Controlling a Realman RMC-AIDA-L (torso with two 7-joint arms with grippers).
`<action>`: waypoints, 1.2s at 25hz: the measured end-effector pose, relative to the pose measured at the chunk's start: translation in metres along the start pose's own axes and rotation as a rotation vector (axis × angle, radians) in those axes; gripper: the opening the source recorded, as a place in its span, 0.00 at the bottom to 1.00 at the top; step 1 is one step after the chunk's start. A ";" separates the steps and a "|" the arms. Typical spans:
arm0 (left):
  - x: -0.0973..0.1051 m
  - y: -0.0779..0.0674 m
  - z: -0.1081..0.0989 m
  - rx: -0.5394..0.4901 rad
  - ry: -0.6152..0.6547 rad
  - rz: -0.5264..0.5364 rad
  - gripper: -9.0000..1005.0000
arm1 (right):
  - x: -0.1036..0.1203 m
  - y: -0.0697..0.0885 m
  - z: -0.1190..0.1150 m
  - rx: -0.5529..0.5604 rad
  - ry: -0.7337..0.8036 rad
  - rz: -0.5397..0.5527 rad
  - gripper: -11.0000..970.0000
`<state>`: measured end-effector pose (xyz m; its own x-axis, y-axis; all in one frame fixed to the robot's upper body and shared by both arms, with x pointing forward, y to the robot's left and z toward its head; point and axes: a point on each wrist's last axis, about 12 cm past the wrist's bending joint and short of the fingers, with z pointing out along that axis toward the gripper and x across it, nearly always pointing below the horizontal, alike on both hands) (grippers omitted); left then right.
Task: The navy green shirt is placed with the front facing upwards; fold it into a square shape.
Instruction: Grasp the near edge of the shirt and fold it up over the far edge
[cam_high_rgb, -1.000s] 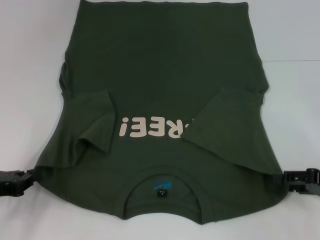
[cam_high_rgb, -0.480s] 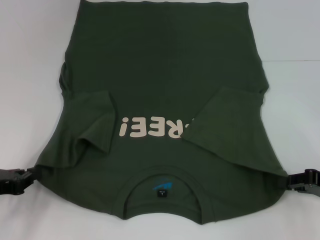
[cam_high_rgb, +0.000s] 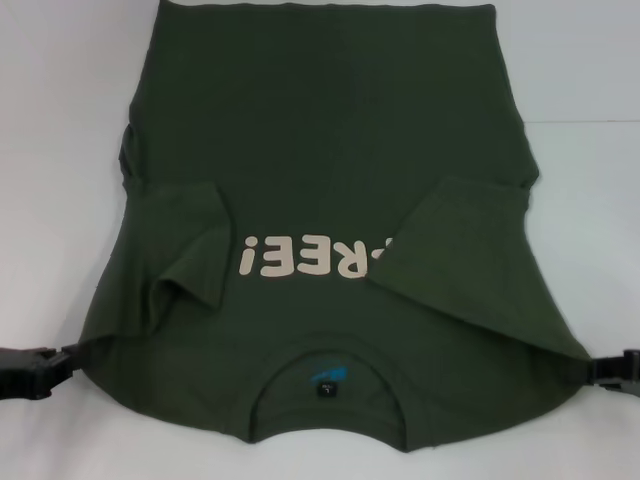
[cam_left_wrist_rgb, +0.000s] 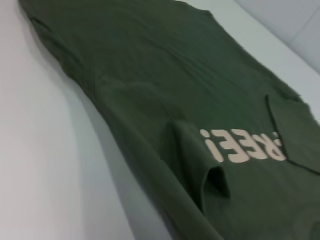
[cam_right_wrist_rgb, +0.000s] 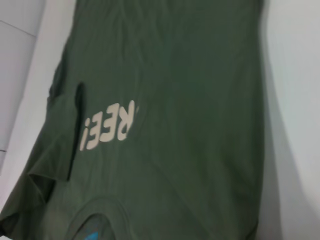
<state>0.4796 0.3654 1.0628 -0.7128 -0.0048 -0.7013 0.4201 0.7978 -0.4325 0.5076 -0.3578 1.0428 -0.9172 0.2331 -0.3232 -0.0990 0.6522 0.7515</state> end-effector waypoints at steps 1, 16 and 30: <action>0.001 0.000 -0.002 0.006 -0.001 -0.010 0.04 | 0.003 -0.001 -0.002 -0.008 -0.008 -0.008 0.05; 0.030 -0.010 -0.037 0.085 0.019 -0.138 0.04 | 0.051 -0.016 -0.037 -0.102 -0.099 -0.081 0.05; 0.057 -0.019 -0.059 0.142 0.009 -0.213 0.04 | 0.097 -0.024 -0.071 -0.149 -0.144 -0.064 0.05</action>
<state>0.3973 0.3858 1.0645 -0.7983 -0.1581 -0.5812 0.3340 0.6868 -0.6456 0.3940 -0.4028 1.0343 -0.8435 0.3027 -0.4436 -0.2210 0.5572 0.8004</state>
